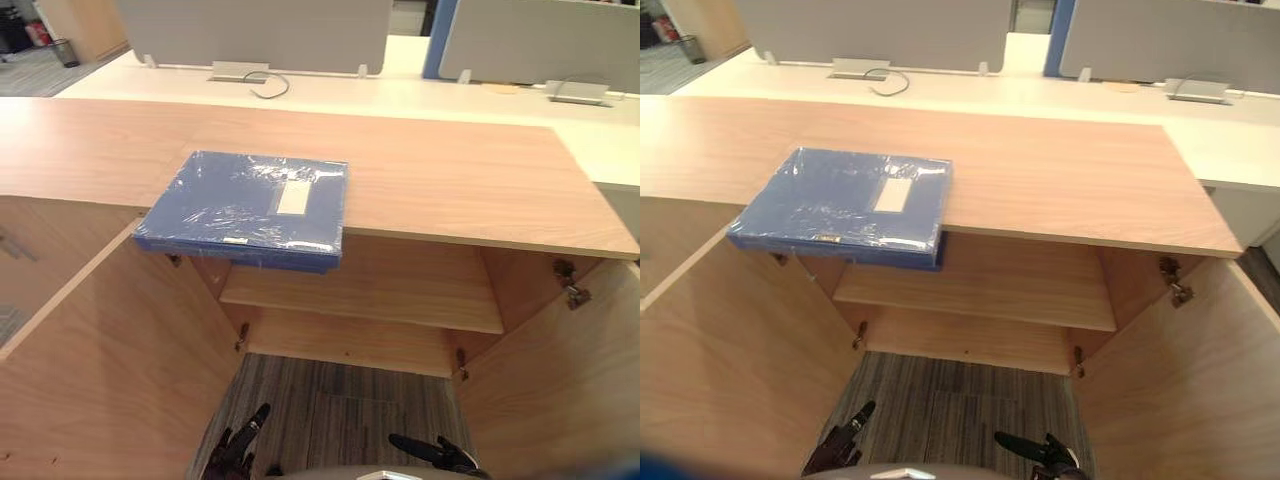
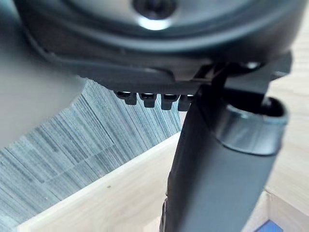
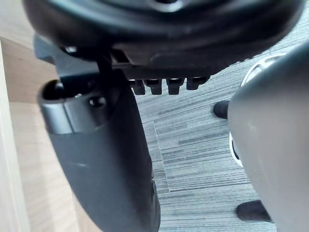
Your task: Walk over to the cabinet, pick up the folder, carry it to the office cabinet, place the folder inside the office cabinet, then close the office cabinet door
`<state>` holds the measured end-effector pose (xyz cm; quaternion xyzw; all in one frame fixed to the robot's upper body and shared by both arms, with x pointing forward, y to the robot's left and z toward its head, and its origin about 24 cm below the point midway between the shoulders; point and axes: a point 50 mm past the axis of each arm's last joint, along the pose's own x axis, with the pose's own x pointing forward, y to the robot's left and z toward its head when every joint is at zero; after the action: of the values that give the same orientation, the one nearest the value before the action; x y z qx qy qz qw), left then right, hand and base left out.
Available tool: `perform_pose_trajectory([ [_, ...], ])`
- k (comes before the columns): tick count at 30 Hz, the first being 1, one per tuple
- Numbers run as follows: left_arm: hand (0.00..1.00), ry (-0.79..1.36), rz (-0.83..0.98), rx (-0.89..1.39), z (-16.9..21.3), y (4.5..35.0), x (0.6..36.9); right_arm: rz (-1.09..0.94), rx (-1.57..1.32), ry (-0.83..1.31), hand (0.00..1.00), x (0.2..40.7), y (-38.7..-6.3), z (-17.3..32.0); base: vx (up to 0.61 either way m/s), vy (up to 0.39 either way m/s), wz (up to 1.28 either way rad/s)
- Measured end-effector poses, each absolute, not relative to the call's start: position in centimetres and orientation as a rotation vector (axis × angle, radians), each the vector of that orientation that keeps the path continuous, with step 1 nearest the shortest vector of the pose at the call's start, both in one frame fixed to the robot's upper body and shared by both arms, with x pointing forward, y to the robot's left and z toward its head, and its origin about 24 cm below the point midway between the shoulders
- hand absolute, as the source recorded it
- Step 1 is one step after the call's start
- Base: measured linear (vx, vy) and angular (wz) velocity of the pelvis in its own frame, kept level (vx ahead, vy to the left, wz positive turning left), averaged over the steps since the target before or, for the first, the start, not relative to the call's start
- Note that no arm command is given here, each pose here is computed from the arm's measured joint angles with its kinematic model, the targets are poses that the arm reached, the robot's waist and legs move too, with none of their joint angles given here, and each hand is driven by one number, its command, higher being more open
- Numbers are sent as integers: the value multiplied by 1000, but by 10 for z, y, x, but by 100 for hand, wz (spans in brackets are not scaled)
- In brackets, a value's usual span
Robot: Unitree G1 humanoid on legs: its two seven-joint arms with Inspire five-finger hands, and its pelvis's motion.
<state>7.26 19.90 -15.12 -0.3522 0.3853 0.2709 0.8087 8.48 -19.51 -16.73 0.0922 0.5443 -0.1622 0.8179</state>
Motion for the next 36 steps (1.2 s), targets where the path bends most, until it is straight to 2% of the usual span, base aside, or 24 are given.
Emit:
perform_pose_trajectory([
  [5, 100, 638, 457, -771, -121, 191, 101, -289, 155, 1154, 100, 91, -190, -166, -8, 29, 48],
  [10, 100, 401, 352, -650, -68, 195, 131, -169, -1, 1095, 100, 108, -181, -160, -61, 58, 26],
  [14, 100, 215, 351, -520, -26, 201, 149, -122, -11, 1070, 100, 113, -167, -158, -70, 31, 24],
  [18, 100, 29, 443, -200, 23, 220, 155, -90, -21, 1032, 100, 122, -155, -154, -56, 21, 15],
  [20, 100, -66, 558, -36, 48, 230, 152, -89, -32, 1013, 100, 126, -151, -152, -19, 8, 19],
  [30, 100, -309, 884, 475, 101, 232, 146, -103, -84, 1033, 100, 117, -139, -155, 3, -1, 5],
  [36, 100, -432, 814, 687, 116, 221, 160, -94, -102, 1102, 100, 103, -142, -162, -22, -9, -5],
])
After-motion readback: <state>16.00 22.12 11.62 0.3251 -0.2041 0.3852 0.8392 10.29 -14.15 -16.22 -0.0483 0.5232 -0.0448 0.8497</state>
